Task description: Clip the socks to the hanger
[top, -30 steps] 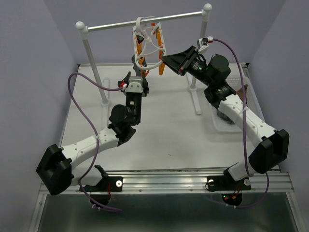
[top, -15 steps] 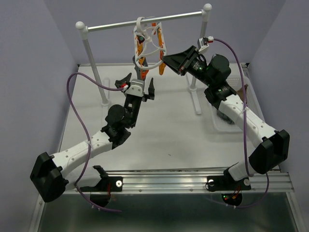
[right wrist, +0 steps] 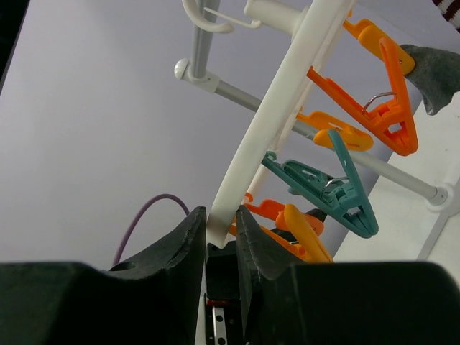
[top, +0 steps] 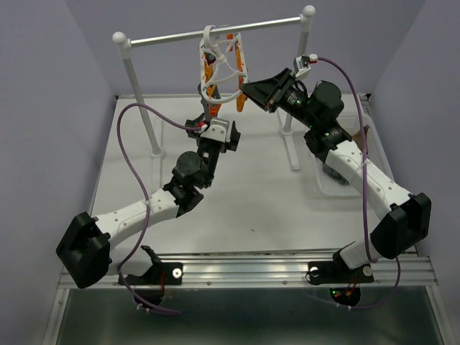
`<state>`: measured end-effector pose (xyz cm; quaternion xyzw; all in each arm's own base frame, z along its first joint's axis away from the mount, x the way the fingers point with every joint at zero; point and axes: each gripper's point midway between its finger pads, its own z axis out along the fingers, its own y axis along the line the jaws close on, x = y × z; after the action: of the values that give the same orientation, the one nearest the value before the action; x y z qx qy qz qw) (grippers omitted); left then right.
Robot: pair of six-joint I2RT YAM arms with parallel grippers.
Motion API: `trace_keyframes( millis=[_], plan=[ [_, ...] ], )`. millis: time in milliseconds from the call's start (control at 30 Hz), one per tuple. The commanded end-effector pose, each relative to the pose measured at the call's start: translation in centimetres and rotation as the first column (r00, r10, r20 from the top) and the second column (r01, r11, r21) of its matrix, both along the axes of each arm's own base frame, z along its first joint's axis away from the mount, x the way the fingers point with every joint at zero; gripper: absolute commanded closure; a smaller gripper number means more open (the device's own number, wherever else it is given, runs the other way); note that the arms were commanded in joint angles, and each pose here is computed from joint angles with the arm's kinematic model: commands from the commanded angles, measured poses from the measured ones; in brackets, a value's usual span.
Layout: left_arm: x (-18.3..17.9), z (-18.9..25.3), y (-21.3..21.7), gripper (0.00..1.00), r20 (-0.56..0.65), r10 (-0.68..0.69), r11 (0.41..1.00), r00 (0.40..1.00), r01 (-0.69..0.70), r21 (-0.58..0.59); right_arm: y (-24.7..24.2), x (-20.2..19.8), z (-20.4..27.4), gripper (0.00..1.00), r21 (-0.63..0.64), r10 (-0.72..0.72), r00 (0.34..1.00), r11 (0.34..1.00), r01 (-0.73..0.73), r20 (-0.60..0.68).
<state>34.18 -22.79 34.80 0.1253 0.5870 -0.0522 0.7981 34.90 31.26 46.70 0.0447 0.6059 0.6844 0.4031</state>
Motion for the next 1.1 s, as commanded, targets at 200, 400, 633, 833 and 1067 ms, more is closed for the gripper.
trace_keyframes(
  millis=[200, 400, 633, 833, 1067],
  plan=[
    [0.1, 6.0, 2.7, 0.10, 0.137, 0.137, 0.954, 0.981, -0.094, -0.284, -0.3, -2.8, 3.0, 0.72, 0.017, 0.043, 0.992, 0.999, -0.045, 0.117],
    [-0.1, 7.0, 3.0, 0.20, 0.149, 0.127, 0.951, 0.981, -0.078, -0.299, -0.3, -2.8, 3.0, 0.72, 0.013, 0.045, 0.992, 0.999, -0.047, 0.117],
    [0.2, 7.3, 2.6, 0.28, 0.147, 0.096, 0.955, 0.984, -0.050, -0.292, -0.3, -2.9, 2.8, 0.72, 0.010, 0.044, 0.992, 0.999, -0.046, 0.116],
    [0.9, 8.0, 3.2, 0.41, 0.146, 0.056, 0.957, 0.988, -0.012, -0.290, -0.5, -3.2, 3.2, 0.72, 0.014, 0.041, 0.991, 0.999, -0.044, 0.128],
    [0.7, 7.9, 2.8, 0.51, 0.155, 0.033, 0.968, 0.987, 0.007, -0.250, -0.5, -3.3, 3.1, 0.72, 0.011, 0.043, 0.991, 0.999, -0.044, 0.127]
  ],
)
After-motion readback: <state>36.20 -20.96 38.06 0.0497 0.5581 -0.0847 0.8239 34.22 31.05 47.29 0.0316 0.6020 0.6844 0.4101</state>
